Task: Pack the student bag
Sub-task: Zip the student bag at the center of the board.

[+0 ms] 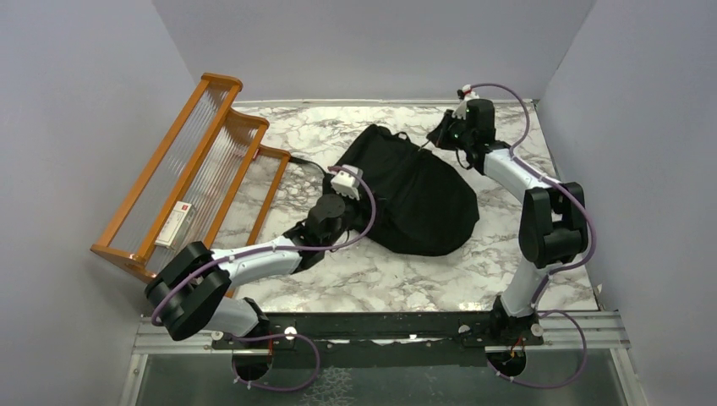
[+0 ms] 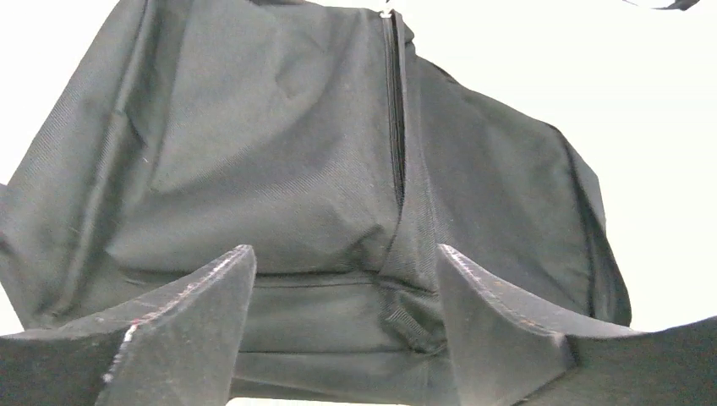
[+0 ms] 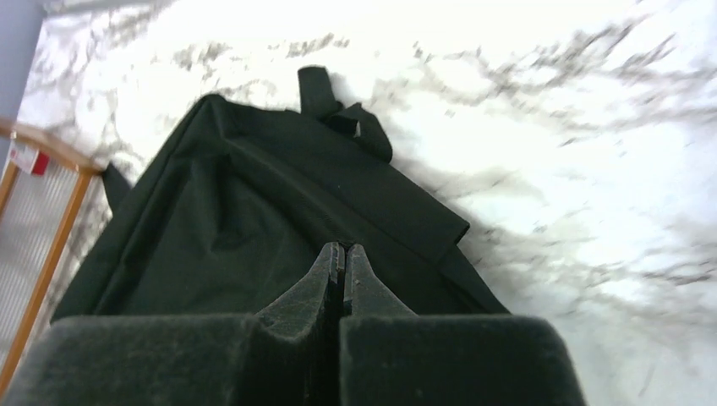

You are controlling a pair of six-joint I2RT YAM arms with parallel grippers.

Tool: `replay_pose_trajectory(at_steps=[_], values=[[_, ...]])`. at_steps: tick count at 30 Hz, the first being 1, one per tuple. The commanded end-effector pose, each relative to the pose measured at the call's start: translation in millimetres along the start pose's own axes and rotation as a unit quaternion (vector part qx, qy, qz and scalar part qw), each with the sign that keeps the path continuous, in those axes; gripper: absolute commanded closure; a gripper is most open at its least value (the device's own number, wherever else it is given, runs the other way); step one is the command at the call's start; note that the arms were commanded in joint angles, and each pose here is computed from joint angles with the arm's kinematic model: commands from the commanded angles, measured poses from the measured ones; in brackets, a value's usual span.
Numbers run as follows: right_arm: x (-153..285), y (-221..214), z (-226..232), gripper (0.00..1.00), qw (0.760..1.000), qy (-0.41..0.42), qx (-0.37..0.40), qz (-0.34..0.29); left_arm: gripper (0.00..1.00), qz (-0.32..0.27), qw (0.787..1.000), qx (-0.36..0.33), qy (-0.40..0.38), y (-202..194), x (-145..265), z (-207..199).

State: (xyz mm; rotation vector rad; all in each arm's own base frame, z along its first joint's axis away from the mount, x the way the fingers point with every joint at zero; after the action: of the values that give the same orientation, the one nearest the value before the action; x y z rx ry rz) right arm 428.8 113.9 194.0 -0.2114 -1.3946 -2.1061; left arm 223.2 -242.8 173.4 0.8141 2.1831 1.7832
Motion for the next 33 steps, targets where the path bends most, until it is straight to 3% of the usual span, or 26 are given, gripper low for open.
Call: replay_pose_trajectory(at_steps=[1,6,10,16,19,26,30,33], values=[[5,50,-17,0.94,0.995,-0.043,0.029,-0.08,0.17,-0.012,0.999,-0.015,-0.035,27,-8,-2],[27,62,-6,0.65,0.995,-0.031,0.031,-0.089,0.07,0.012,1.0,0.017,0.013,47,-12,23],[53,56,3,0.56,0.996,-0.022,0.014,-0.088,0.03,0.05,0.997,0.03,0.049,70,-25,56],[101,43,21,0.49,0.995,0.015,0.0,-0.094,0.01,0.018,0.997,0.015,0.073,119,-32,82],[124,23,23,0.3,0.995,0.026,-0.01,-0.099,0.01,0.007,0.996,0.005,0.089,133,-31,91],[163,-31,16,0.2,0.993,0.023,-0.041,-0.104,0.01,0.035,0.982,-0.035,0.184,125,-23,113],[181,-47,11,0.0,0.989,0.007,-0.047,-0.143,0.01,0.022,0.975,-0.03,0.217,119,-10,119],[192,-50,6,0.0,0.983,-0.022,-0.047,-0.178,0.01,0.024,0.97,-0.01,0.243,109,0,122]])
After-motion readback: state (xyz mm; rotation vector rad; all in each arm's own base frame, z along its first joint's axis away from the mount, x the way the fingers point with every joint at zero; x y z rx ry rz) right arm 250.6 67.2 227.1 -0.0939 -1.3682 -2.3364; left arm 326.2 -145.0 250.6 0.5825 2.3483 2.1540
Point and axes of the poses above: each gripper's point midway between its finger pads, its own x axis back along the fingers, its own z axis along the line the jaws close on, y = z × x, the point moved 9 cm from there along x, back along the fingers, and after that the axes turned 3 degrees about -x, right-handed, at the moved point
